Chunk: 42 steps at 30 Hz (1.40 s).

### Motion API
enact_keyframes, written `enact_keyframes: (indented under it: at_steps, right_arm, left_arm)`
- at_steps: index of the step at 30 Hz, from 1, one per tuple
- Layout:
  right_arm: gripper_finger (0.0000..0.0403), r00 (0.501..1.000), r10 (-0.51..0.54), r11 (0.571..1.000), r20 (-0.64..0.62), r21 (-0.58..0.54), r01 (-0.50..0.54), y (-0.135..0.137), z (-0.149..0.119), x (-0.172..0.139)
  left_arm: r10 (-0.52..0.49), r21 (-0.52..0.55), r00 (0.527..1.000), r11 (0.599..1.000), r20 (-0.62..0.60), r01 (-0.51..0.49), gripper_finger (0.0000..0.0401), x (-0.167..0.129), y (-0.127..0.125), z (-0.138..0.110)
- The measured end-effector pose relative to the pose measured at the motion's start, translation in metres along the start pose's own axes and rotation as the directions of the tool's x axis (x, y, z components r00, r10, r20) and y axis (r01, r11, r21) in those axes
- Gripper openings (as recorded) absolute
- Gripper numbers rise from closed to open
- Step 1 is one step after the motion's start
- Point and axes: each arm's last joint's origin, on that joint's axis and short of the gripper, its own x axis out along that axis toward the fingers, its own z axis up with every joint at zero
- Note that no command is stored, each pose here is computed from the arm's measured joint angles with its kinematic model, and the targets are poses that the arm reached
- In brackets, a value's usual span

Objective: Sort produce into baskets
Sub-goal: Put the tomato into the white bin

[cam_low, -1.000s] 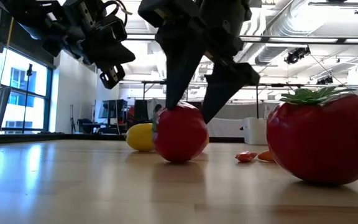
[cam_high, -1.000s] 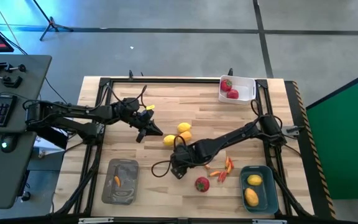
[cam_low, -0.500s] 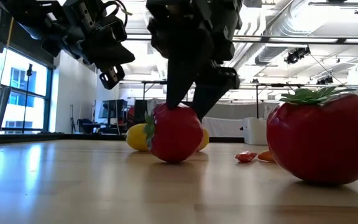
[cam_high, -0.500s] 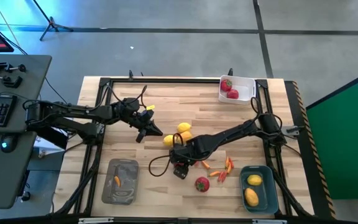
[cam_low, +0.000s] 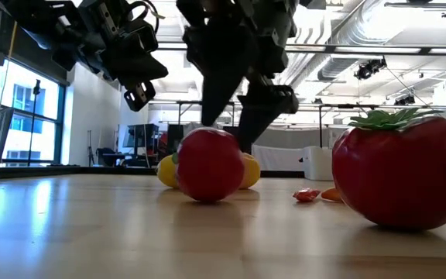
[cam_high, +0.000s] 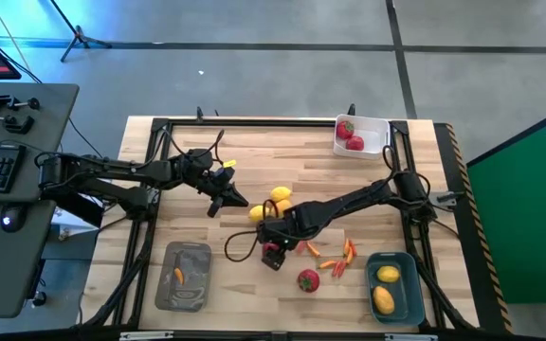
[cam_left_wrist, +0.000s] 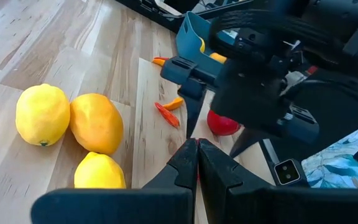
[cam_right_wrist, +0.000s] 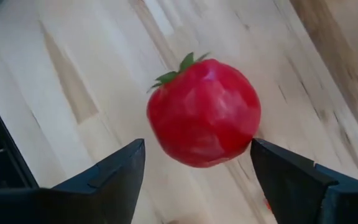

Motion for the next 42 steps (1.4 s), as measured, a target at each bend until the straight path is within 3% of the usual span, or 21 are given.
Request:
enact_keyframes:
  at_steps: [3,11,20,25,34,42]
  right_arm:
    - [0.0305,1.000,0.015,0.998,0.028,-0.067,-0.013,0.004,0.000,0.000]
    - [0.0330,0.986,-0.077,0.963,0.147,-0.246,0.112,0.004,0.002,0.000]
    - [0.0331,0.966,-0.140,0.863,0.218,-0.451,0.227,0.010,-0.006,0.003]
    - [0.0331,0.969,-0.113,0.867,0.218,-0.456,0.203,0.010,-0.003,0.003]
    - [0.0330,0.989,-0.068,0.877,0.132,-0.464,0.122,0.008,-0.004,0.038]
    - [0.0308,0.994,-0.045,0.913,0.104,-0.400,0.084,0.012,0.002,0.033]
  left_arm:
    - [0.000,0.001,1.000,1.000,0.000,0.000,0.0000,0.000,0.000,0.000]
    - [0.002,0.014,1.000,1.000,-0.009,-0.002,0.0000,0.000,0.000,-0.001]
    - [0.011,0.003,0.999,1.000,-0.040,-0.011,0.0000,0.000,0.001,-0.004]
    - [0.012,0.006,0.999,1.000,-0.045,-0.012,0.0000,0.000,0.002,-0.005]
    - [0.017,0.003,0.999,1.000,-0.048,-0.017,0.0000,0.000,0.002,-0.005]
    - [0.019,0.002,0.999,1.000,-0.051,-0.018,0.0000,0.000,0.002,-0.005]
